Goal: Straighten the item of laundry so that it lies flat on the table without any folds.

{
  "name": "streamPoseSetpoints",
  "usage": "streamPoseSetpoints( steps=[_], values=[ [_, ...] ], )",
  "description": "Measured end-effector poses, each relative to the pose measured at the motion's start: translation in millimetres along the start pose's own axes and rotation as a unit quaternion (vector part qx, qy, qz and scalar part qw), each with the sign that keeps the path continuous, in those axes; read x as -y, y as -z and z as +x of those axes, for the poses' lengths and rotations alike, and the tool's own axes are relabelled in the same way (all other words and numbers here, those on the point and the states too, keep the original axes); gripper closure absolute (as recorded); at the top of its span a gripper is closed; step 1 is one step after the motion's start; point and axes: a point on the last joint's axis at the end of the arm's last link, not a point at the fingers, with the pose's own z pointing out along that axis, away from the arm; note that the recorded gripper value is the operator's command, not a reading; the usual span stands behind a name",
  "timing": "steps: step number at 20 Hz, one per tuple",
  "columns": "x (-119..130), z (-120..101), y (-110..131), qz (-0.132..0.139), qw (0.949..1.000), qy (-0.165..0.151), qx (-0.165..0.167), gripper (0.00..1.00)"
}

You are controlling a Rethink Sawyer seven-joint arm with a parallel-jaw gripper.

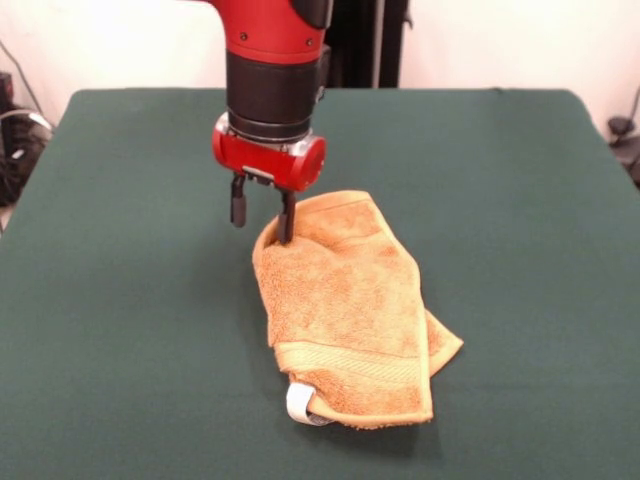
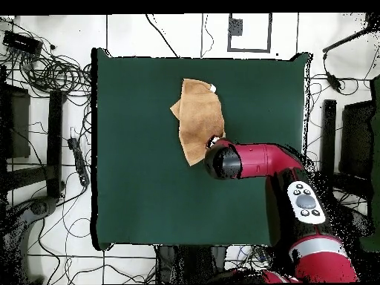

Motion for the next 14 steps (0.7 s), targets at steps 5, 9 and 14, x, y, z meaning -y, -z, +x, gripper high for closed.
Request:
streamPoseSetpoints(
  steps=[5, 9, 14],
  values=[
    [3.2, 11.5, -14.9, 0.002, 0.9999, -0.001, -0.013, 0.00],
    [3.7, 22.3, -29.6, 0.001, 0.9997, -0.001, -0.023, 0.00],
    [3.2, 22.1, -32.3, 0.001, 0.9998, -0.001, -0.022, 0.00]
  ],
)
